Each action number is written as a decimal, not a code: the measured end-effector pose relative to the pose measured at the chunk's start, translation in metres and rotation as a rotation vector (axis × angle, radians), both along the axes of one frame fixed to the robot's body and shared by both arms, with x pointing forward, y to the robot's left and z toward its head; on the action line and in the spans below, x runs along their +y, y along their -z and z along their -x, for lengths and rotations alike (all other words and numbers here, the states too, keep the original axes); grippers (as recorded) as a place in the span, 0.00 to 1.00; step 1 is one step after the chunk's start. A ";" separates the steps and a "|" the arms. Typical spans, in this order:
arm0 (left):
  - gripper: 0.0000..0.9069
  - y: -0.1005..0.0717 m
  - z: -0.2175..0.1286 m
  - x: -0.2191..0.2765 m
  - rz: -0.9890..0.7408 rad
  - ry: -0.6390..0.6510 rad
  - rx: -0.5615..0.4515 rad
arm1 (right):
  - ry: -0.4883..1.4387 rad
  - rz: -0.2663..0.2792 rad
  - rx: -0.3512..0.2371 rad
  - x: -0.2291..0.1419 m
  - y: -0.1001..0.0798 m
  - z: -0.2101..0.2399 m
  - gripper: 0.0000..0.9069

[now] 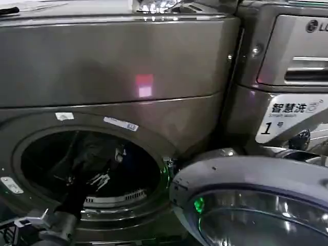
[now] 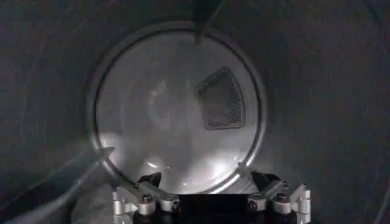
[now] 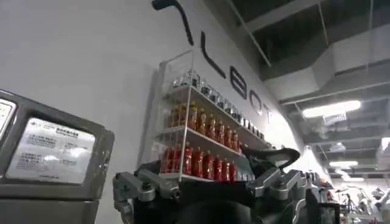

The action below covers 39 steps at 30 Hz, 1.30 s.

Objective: Grasp the clothes from the dryer.

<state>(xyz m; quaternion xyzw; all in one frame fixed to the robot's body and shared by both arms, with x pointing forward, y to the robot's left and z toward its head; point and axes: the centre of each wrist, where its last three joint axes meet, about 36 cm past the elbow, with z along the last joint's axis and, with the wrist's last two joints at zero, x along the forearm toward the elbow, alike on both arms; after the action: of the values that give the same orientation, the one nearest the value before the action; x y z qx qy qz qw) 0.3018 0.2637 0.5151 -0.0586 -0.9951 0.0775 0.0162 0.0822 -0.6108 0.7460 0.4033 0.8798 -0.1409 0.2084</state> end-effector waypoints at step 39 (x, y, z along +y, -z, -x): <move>1.00 0.022 -0.273 0.012 -0.050 -0.010 -0.044 | 0.046 0.064 0.022 0.009 -0.022 0.029 1.00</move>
<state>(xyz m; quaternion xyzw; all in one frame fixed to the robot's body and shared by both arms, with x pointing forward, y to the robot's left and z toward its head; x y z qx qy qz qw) 0.5745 0.2762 0.4926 -0.0549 -0.9972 0.0512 -0.0048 0.0529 -0.6019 0.7679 0.4150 0.8676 -0.1781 0.2081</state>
